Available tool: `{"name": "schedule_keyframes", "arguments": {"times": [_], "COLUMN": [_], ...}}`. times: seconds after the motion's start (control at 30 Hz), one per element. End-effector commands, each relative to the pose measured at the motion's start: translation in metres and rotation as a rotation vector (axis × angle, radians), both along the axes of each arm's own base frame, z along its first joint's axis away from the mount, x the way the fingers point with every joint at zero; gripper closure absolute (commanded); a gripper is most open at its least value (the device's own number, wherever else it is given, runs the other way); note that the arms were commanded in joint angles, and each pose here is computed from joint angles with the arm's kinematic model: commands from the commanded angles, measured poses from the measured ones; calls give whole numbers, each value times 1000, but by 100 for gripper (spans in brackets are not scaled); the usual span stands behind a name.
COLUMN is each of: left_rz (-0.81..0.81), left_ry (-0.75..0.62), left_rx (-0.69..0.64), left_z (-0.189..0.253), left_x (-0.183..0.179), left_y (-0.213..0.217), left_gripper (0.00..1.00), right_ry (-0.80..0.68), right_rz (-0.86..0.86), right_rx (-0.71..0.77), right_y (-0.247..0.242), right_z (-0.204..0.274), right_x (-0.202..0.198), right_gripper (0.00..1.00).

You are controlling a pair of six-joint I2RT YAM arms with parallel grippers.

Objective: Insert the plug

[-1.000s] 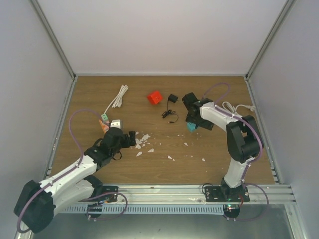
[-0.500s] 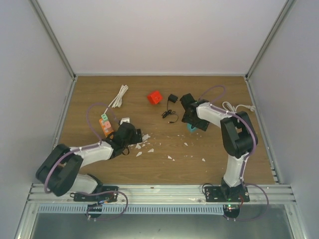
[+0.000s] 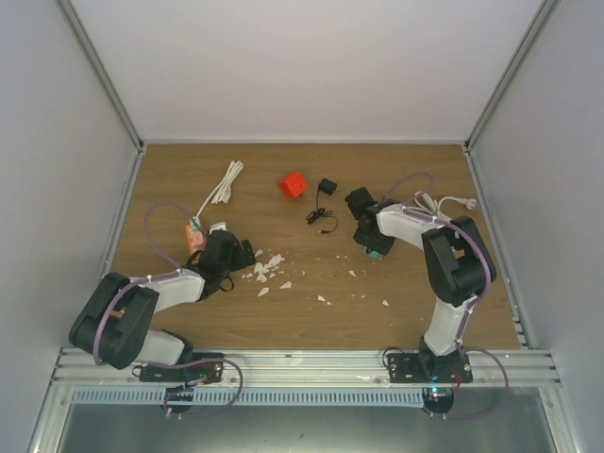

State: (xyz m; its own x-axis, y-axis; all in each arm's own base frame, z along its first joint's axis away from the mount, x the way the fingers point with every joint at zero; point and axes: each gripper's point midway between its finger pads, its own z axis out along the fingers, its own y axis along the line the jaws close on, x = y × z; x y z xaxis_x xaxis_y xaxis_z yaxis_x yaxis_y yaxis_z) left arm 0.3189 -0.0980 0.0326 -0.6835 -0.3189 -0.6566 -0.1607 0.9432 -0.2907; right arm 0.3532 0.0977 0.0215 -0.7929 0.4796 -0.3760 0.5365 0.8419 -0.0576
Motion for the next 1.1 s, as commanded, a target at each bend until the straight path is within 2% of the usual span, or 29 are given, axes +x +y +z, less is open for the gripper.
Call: {"name": "schedule_keyframes", "arguments": {"times": [0.0,0.3,0.5,0.63,0.83,0.97,1.07], "left_rz": [32,158,174,148,99,78,78], "left_ry": [-39,-22,-20,-48,-140,-223,-291], "left_rx": [-38,-64,-93,-97,-81,-86,-114], "left_z": [9,9,9,25,89,139,172], "left_x": [2,-16,-10,-2,10,6,-3], "left_y": [3,31,37,32,21,22,25], "left_gripper": [1,1,1,1,1,1,1], "right_ry": [-72,-255,-334,-401,-445,-479,-527], "right_rz": [45,221,372,475,581,625,608], "right_rx": [20,-57,-99,-123,-223,-327,-391], "right_y": [-1,18,52,84,127,148,152], "right_z": [18,97,130,147,151,154,174], "right_x": [-1,-11,-26,-35,-57,-73,-75], "right_gripper": [99,100,100,100,100,100,100]}}
